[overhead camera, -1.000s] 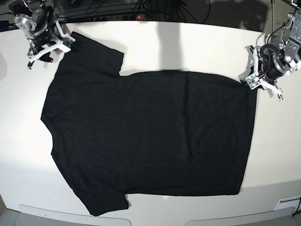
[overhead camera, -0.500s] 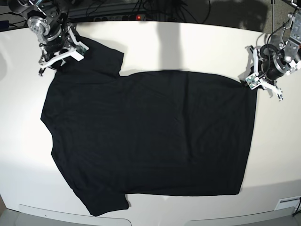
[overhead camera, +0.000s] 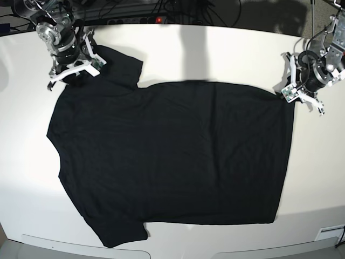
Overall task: Fold the T-shirt properly
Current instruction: 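Move the right gripper to the sleeve-shoulder corner and grasp it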
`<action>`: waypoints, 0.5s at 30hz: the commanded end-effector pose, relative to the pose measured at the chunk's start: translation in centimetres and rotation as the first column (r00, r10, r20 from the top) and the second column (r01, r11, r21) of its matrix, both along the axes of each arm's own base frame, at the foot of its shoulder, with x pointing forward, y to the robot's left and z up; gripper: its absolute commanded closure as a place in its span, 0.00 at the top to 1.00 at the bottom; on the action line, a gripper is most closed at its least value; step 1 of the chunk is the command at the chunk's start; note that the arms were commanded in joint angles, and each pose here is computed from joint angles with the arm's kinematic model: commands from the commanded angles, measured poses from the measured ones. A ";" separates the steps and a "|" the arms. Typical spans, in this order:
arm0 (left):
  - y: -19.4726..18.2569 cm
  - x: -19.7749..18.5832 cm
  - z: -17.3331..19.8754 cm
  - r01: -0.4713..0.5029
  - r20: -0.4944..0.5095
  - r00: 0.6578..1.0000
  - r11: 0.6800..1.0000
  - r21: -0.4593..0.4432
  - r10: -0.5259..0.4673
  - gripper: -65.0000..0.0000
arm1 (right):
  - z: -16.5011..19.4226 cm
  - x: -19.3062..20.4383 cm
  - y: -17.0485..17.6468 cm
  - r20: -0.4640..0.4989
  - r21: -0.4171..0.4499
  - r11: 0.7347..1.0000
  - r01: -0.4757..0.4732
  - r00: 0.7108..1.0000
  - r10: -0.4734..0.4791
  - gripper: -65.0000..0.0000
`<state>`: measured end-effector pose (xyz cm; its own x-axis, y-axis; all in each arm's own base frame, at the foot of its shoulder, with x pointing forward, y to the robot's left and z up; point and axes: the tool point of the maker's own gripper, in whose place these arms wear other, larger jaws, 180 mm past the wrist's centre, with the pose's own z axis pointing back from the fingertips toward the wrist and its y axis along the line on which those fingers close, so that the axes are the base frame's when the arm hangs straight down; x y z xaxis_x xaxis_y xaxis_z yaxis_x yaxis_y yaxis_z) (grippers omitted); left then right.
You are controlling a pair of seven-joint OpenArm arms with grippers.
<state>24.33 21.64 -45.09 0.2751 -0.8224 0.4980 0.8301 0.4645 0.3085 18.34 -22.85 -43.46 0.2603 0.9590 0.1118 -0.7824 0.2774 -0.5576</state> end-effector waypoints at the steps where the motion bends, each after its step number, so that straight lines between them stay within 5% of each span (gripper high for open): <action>1: 1.4 -1.4 -1.0 0.015 -0.072 0.997 0.997 0.075 -0.009 0.00 | -0.2 -0.5 0.0 -0.041 -0.001 1.000 -0.015 0.999 0.015 0.43; 5: 1.4 -1.4 -1.1 0.014 -0.072 0.997 0.997 0.076 -0.009 0.00 | -0.6 -1.1 0.2 -0.087 0.004 1.000 -0.025 0.996 0.026 0.41; 11: 1.4 -1.4 -1.1 0.014 -0.073 0.997 0.997 0.076 -0.008 0.00 | -0.4 -0.6 -0.4 -0.079 -0.023 1.000 -0.005 0.997 0.003 0.00; 15: 0.7 -1.3 -0.7 -0.018 -0.076 0.997 1.000 0.013 0.019 0.00 | 0.6 0.9 -1.6 0.006 -0.047 0.996 0.077 0.997 -0.076 0.00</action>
